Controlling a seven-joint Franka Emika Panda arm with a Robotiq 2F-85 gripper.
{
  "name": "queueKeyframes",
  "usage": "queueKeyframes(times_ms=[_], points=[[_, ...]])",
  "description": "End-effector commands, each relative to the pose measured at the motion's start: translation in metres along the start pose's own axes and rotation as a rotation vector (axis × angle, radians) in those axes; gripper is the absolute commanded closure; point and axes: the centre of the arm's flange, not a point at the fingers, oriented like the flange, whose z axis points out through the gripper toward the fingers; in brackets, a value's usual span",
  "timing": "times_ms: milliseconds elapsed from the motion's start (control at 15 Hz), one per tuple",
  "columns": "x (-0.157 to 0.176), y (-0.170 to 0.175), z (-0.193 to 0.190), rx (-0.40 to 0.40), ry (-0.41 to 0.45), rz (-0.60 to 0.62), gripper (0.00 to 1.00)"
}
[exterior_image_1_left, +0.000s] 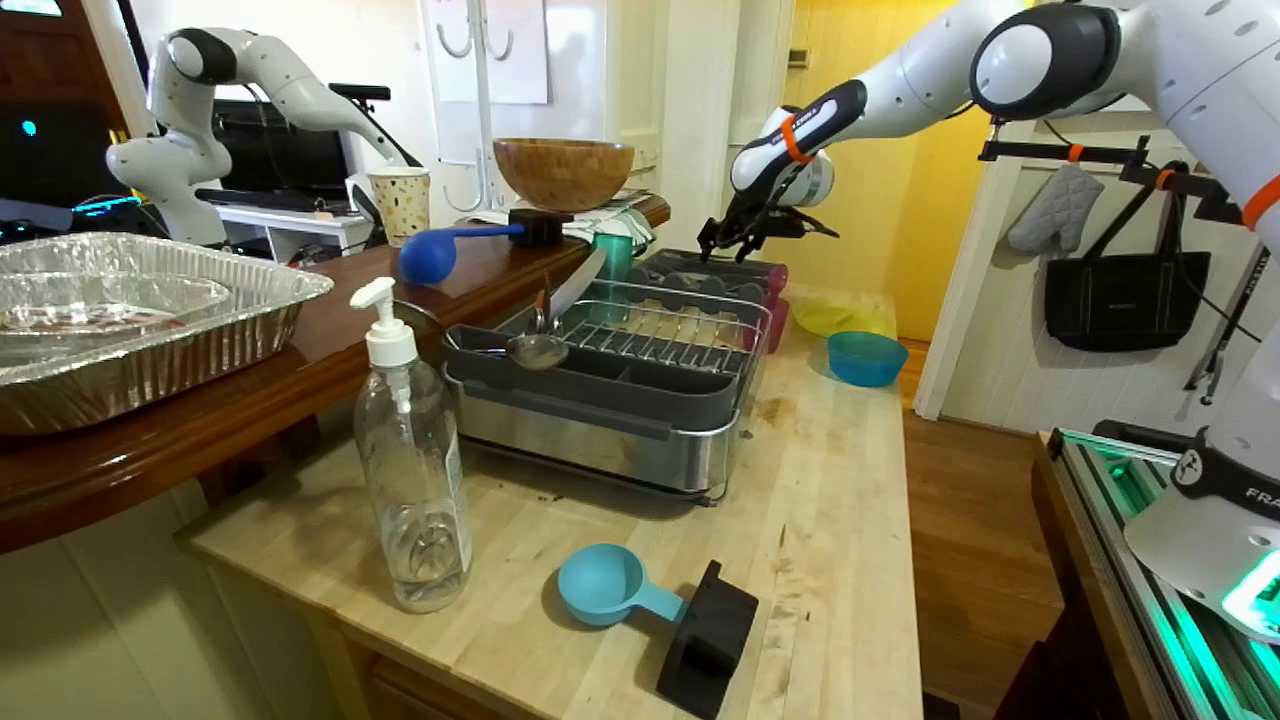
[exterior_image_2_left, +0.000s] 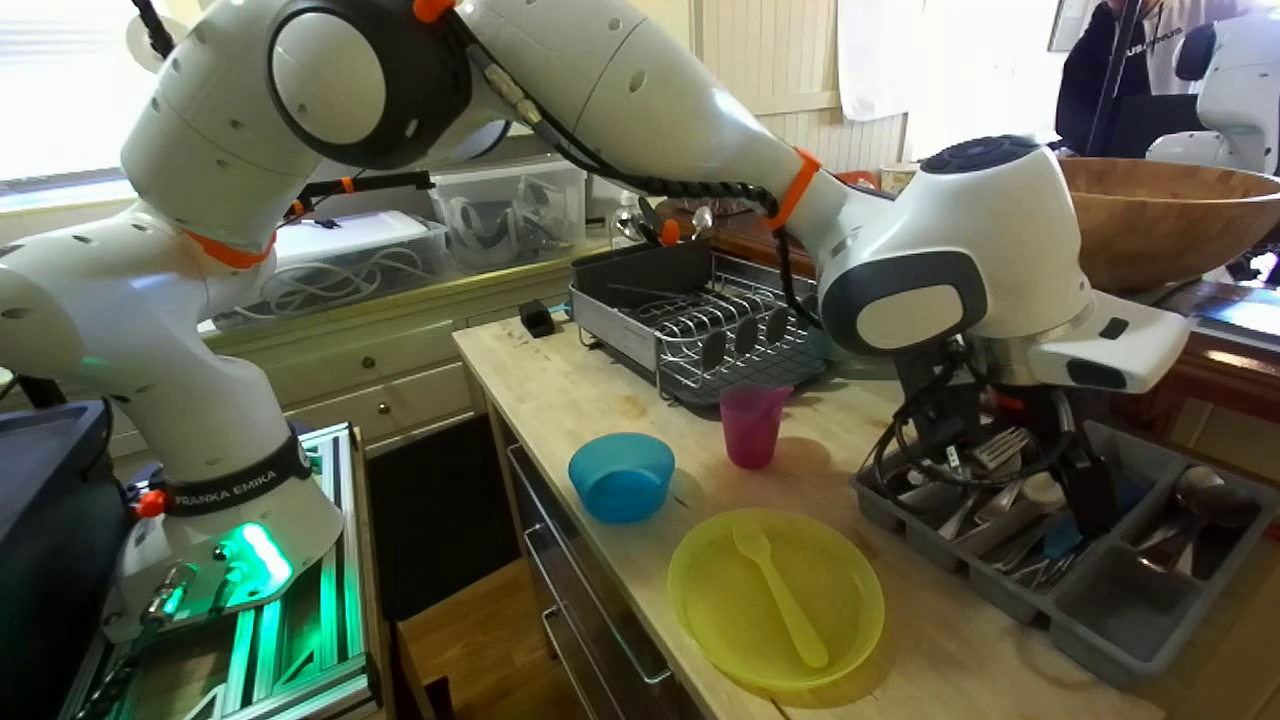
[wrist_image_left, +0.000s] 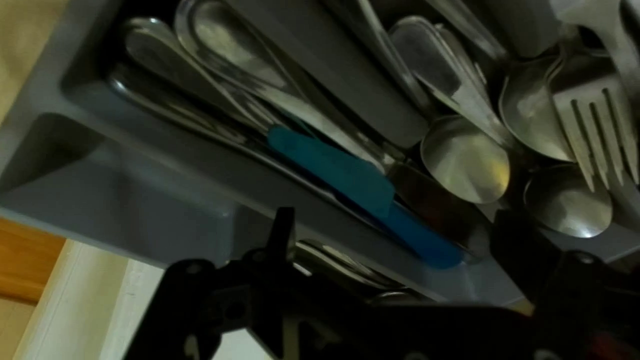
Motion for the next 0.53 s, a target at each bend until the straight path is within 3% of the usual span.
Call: queueKeyframes(times_ms=[0, 467], points=[[-0.0056, 0.0015, 0.0109, 0.021, 0.033, -0.012, 0.0], [-0.0114, 0.0, 0.0207, 0.01, 0.07, -0.056, 0.0]])
